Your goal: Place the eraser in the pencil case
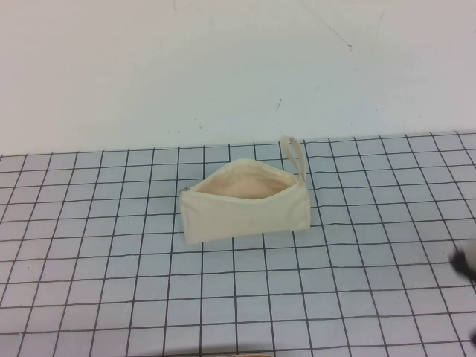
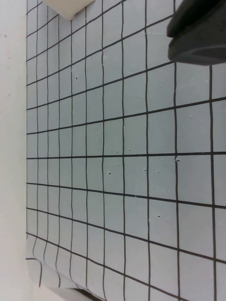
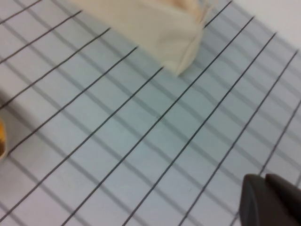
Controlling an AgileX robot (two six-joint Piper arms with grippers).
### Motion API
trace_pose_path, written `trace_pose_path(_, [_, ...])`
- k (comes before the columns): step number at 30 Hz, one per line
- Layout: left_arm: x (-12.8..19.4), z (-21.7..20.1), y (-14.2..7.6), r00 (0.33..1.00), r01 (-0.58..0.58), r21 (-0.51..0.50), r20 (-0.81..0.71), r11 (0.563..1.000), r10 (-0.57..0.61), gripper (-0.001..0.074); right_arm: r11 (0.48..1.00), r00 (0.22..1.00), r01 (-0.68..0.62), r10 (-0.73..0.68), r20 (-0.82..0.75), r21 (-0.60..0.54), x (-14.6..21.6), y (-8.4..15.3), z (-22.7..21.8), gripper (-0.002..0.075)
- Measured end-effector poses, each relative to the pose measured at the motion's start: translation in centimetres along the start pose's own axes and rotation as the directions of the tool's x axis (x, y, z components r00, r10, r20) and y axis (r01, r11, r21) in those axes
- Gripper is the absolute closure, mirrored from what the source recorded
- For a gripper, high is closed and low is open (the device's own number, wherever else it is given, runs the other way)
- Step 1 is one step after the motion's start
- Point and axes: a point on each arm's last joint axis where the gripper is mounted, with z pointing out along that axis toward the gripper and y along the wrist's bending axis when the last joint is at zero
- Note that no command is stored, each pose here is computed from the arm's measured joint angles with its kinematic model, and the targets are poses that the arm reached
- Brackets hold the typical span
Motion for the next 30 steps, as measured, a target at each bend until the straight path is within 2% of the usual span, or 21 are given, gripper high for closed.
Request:
trace_pose_path(5, [0.0,0.0,0.0,1.0,0.0,0.0,0.0,1.0,0.0,0.0736,1.0,1.0,-0.017,0.017,0.0,-0.013,5.4,1.8,0.0,0.0727])
trace_pose_path(8, [0.0,0.0,0.0,1.0,0.0,0.0,0.0,1.0,0.0,0.0736,1.0,1.0,-0.018,0.018,-0.007,-0.016,6.9,2.3,-0.2,0.0727])
trace_pose_path(25, [0.0,0.0,0.0,1.0,0.0,0.0,0.0,1.0,0.0,0.0736,1.0,1.0,-0.023,0.024,0.016,-0.01,7.2,2.4,-0.6,0.0727])
trace_pose_path(30, [0.0,0.0,0.0,1.0,0.0,0.0,0.0,1.0,0.0,0.0736,0.996,0.989,-0.065,0.056,0.133,0.066,7.4,1.7,-3.1,0.0727])
